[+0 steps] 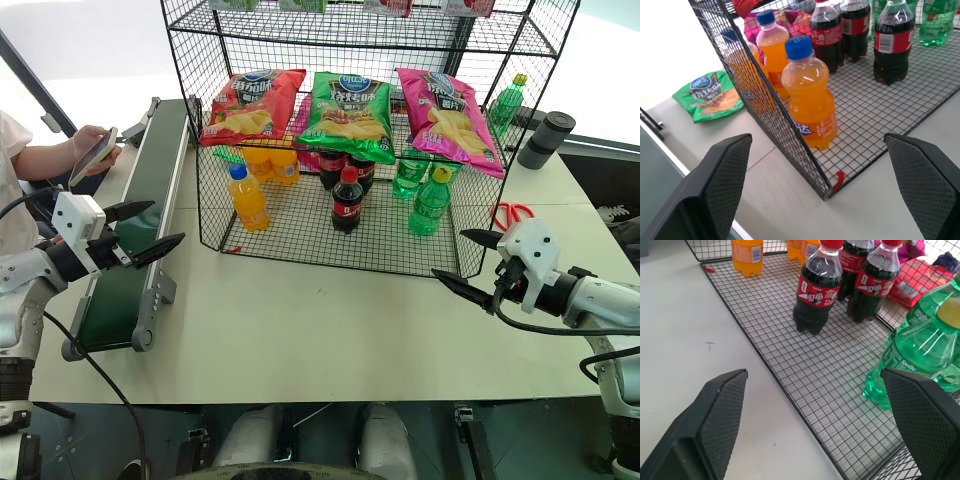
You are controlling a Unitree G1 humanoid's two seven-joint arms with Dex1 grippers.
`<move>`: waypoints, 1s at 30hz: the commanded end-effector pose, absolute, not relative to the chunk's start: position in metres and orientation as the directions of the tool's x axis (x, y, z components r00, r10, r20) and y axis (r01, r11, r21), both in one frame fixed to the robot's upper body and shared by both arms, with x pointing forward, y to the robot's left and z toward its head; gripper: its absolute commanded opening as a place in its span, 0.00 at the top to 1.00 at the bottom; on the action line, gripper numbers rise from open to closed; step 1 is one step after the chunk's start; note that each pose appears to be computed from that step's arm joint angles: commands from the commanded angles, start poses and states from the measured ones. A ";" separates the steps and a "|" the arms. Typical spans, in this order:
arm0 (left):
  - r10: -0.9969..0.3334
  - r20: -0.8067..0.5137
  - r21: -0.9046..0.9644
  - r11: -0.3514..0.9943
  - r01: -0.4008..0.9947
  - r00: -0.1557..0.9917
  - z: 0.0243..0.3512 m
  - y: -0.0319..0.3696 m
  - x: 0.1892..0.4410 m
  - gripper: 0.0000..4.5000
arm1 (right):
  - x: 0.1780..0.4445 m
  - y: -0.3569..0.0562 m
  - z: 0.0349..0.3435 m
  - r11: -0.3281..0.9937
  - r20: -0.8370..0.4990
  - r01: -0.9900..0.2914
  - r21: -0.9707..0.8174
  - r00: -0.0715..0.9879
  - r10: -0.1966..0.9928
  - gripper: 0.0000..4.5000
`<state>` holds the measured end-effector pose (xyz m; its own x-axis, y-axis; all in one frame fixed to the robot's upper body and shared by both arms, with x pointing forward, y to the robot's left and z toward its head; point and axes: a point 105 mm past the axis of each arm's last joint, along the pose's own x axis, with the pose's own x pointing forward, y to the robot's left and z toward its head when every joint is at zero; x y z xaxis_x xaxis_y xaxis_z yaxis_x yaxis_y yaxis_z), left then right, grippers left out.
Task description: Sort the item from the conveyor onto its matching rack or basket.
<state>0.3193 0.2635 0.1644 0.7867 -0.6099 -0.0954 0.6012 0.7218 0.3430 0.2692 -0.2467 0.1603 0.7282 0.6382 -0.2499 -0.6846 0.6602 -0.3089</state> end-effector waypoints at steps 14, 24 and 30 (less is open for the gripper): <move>-0.634 -0.081 0.356 0.702 0.616 0.769 0.170 0.256 0.320 0.00 | 0.262 -0.245 0.177 0.633 -0.197 -0.710 -0.309 0.699 0.687 0.02; -0.619 -0.074 0.348 0.719 0.602 0.782 0.168 0.256 0.322 0.00 | 0.262 -0.242 0.179 0.626 -0.192 -0.713 -0.316 0.694 0.694 0.02; -0.621 -0.071 0.345 0.719 0.604 0.780 0.165 0.252 0.320 0.00 | 0.264 -0.241 0.178 0.616 -0.202 -0.714 -0.333 0.692 0.693 0.02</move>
